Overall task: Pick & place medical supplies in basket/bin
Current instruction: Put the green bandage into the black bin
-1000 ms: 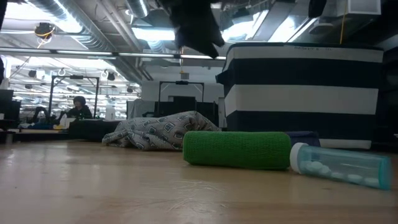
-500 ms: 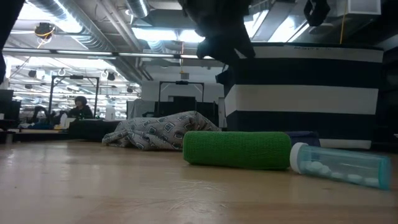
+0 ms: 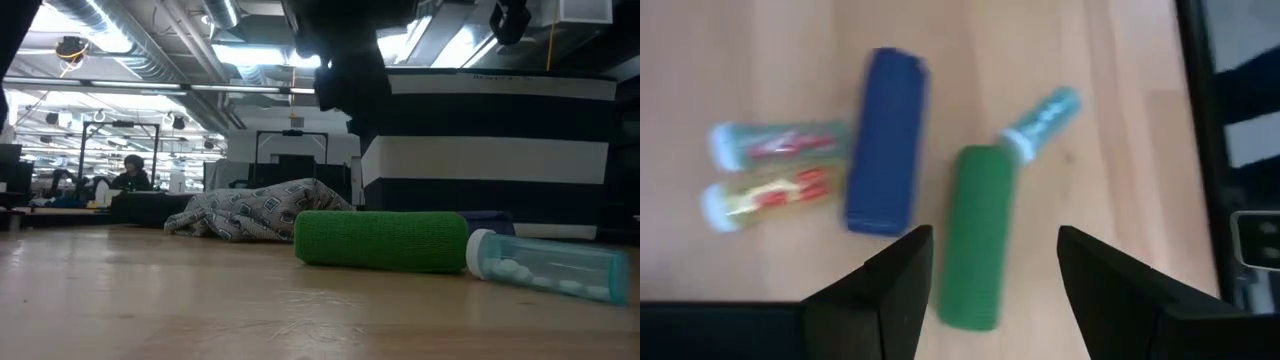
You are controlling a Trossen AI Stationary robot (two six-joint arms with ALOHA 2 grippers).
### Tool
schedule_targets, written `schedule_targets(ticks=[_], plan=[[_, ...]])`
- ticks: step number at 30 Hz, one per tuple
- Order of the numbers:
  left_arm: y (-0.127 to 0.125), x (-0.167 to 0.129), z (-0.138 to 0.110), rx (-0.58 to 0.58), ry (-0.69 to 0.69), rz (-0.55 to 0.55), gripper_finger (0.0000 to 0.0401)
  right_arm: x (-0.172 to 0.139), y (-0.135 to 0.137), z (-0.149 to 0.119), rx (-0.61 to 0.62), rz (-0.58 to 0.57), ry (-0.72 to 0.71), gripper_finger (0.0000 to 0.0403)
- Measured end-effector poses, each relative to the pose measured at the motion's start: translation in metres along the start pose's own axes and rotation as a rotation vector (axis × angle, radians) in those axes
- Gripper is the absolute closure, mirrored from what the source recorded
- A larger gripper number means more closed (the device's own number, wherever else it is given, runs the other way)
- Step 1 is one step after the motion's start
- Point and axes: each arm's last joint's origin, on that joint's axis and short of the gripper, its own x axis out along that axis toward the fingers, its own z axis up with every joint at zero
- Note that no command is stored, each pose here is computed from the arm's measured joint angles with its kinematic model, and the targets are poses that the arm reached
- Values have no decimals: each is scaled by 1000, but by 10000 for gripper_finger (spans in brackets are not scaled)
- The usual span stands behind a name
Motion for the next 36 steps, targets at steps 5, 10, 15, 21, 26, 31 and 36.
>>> schedule_targets(ticks=[5, 10, 15, 21, 26, 31, 36], plan=[[-12, 17, -6, 9, 39, -33, 190, 0, 0, 0, 2, -10, -4, 227], [-9, 44, -14, 6, 92, -19, 191, 0, -1, -1, 12, -8, 10, 227], [-3, 72, -25, 6, 163, 3, 191, 0, -1, -2, 12, 11, 35, 227], [1, 91, -33, -57, 217, 10, 192, 0, 0, -3, 12, 23, 43, 227], [-1, 91, -37, -186, 252, 32, 218, 0, 0, -3, 10, 24, 48, 227], [-6, 87, -40, -363, 290, 6, 273, 0, 0, -3, 8, 24, 48, 227], [-22, 59, -34, -506, 257, 16, 323, 0, 0, -3, 8, 23, 47, 227]])
